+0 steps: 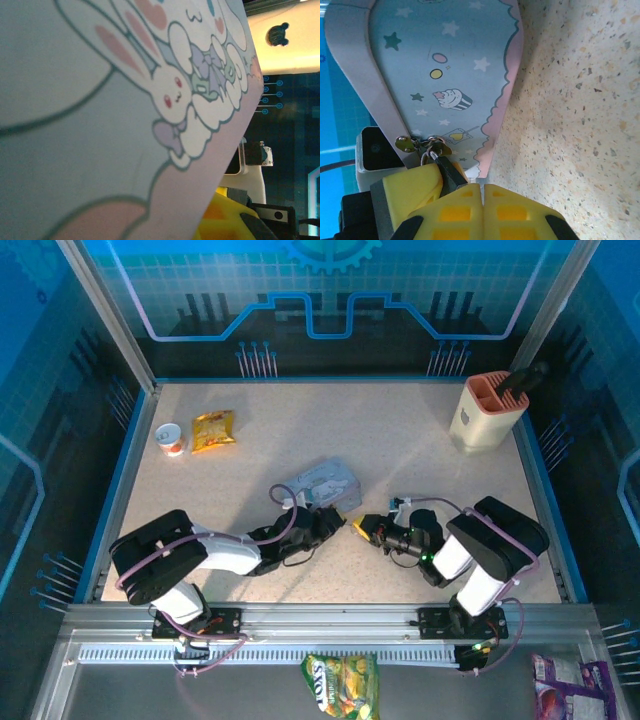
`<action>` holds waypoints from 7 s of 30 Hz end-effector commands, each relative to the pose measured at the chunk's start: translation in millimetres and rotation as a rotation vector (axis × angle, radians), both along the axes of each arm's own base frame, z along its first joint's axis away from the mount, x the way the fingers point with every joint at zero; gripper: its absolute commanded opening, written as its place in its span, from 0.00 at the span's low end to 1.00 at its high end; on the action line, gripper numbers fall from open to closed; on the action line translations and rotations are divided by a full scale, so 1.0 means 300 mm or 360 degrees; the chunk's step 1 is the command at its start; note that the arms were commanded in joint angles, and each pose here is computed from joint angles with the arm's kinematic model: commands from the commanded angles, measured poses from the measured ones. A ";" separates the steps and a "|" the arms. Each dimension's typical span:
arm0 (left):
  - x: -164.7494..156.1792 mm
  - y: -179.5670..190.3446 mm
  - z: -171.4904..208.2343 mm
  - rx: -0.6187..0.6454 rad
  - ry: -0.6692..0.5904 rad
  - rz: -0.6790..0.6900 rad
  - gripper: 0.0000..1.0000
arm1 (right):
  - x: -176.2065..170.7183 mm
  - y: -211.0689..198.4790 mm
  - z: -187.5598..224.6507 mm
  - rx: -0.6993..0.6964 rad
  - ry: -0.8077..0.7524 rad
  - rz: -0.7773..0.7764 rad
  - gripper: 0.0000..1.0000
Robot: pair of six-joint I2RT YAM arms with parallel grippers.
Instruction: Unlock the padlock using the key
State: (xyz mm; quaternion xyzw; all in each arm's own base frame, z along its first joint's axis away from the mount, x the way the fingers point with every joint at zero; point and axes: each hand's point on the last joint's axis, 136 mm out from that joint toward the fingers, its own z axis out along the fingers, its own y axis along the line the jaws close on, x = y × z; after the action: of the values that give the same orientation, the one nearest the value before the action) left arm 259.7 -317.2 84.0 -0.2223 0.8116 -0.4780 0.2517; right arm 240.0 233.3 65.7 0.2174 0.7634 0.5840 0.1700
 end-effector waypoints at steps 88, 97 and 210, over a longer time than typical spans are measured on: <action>0.012 -0.028 0.156 -0.0339 -0.0089 0.0031 0.00 | -0.087 -0.090 0.139 -0.0221 -0.0131 -0.0026 0.46; 0.007 -0.029 0.182 -0.0445 -0.0082 0.0048 0.00 | -0.076 -0.080 0.170 -0.0164 -0.0157 -0.0047 0.39; -0.088 0.113 0.128 0.0038 -0.0023 0.0077 0.00 | -0.165 0.180 0.134 -0.1740 -0.2168 0.0756 0.33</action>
State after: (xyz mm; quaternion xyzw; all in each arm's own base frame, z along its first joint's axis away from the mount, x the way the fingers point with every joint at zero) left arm 227.2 -271.9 102.8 -0.2507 0.8249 -0.4341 0.2613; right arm 189.7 285.1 102.5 -0.4529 0.7028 0.1645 0.5233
